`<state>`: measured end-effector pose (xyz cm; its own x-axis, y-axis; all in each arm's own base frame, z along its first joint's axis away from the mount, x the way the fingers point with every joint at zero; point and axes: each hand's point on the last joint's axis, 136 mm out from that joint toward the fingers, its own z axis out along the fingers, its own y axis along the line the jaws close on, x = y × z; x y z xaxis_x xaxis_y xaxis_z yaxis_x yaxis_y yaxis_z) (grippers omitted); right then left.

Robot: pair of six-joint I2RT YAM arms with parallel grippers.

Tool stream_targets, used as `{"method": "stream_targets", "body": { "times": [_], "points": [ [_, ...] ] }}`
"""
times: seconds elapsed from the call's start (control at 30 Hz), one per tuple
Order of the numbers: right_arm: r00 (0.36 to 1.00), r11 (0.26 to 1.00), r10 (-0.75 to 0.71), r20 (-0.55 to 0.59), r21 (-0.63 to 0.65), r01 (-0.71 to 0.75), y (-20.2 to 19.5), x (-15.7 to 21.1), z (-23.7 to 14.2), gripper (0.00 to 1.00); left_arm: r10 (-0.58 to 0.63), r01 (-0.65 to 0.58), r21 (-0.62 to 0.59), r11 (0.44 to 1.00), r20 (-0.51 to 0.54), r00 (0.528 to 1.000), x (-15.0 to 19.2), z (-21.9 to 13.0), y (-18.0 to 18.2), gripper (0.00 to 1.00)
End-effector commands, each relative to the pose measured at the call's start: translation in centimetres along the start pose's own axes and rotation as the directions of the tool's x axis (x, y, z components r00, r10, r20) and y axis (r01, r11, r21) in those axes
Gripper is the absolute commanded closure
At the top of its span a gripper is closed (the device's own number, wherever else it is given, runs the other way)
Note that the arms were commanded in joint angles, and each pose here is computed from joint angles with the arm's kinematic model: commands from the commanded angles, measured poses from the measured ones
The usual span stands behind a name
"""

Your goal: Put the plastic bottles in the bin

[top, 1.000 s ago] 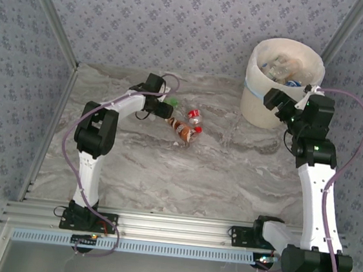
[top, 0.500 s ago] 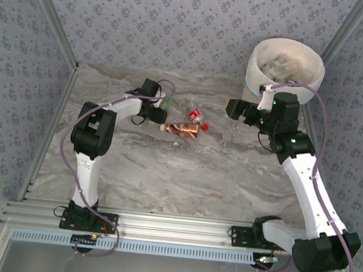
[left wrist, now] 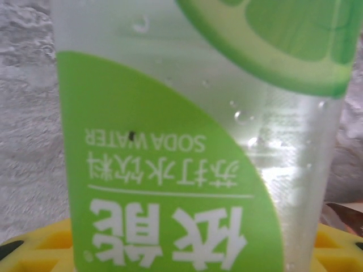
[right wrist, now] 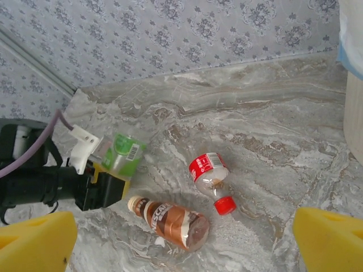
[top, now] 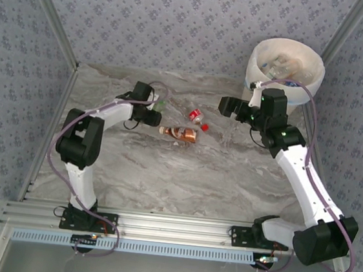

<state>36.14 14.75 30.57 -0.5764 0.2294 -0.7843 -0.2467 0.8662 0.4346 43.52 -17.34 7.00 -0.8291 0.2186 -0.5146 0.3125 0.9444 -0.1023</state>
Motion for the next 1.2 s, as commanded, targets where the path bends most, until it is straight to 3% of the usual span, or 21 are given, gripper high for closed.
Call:
{"method": "stream_targets", "body": {
  "times": [0.0, 0.2, 0.37, 0.77, 1.17],
  "points": [
    [0.995, 0.995, 0.097, 0.016, 0.003, -0.097, 0.3, -0.5, 0.3, 0.0, -0.035, 0.026, 0.064, 0.998, 0.141, 0.989, -2.9, -4.2, -1.3, 0.79],
    [0.982, 0.982, 0.187, -0.005, -0.031, -0.187, 1.2, -0.1, 1.4, 0.0, -0.092, 0.046, 0.193, 0.98, 0.238, 0.967, -4.0, -9.1, -4.0, 0.89],
    [0.973, 0.964, 0.226, -0.048, -0.133, -0.23, 3.7, 0.2, 3.1, 0.0, -0.07, -0.02, 0.285, 0.958, 0.302, 0.951, -3.8, -12.8, -7.5, 1.0],
    [0.977, 0.858, 0.182, -0.109, -0.468, -0.213, 13.1, 0.6, 5.8, 0.0, 0.095, -0.262, 0.363, 0.894, 0.418, 0.904, -1.7, -17.5, -14.9, 1.0],
    [0.971, 0.883, 0.193, -0.139, -0.407, -0.234, 13.4, 2.4, 8.5, 0.05, 0.12, -0.327, 0.39, 0.861, 0.469, 0.875, -1.7, -18.2, -17.2, 1.0]
  ]
}}
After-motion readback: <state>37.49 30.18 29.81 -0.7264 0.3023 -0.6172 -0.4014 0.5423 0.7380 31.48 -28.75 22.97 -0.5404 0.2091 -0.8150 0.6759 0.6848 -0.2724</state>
